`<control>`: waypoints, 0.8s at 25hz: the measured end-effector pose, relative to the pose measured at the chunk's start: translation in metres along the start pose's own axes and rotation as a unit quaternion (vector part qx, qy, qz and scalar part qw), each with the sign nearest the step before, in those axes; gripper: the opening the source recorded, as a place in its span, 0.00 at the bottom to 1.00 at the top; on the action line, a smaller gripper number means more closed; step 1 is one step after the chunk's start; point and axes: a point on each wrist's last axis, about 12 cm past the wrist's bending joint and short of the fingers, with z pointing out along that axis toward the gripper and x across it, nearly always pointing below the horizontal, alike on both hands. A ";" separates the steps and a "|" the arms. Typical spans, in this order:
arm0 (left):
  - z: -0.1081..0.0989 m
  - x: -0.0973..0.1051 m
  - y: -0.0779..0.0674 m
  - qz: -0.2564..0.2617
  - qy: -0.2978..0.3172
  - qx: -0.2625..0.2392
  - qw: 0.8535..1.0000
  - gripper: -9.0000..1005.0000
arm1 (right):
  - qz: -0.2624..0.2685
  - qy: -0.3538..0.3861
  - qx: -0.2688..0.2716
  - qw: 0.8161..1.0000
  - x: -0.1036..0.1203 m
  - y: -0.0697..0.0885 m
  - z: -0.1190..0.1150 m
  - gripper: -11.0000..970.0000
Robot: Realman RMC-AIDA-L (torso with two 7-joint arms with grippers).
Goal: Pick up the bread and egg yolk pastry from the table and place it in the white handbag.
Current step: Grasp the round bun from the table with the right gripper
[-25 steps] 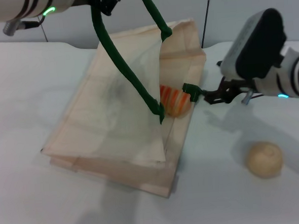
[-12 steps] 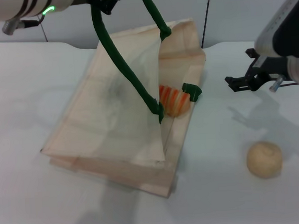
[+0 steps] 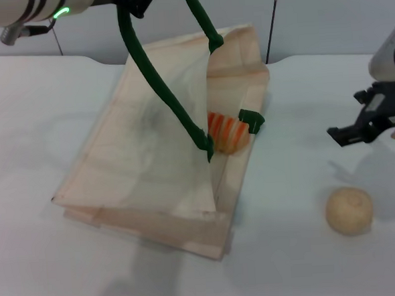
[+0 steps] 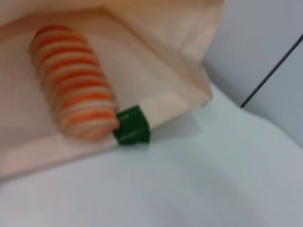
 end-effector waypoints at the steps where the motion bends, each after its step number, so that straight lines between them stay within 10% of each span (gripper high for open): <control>1: 0.000 0.000 0.000 0.000 0.000 0.000 1.000 0.15 | 0.000 0.006 -0.003 1.000 0.001 0.000 -0.001 0.89; 20: 0.002 0.001 0.001 0.008 0.005 -0.001 1.000 0.15 | -0.002 0.088 -0.055 0.995 0.010 0.017 -0.011 0.89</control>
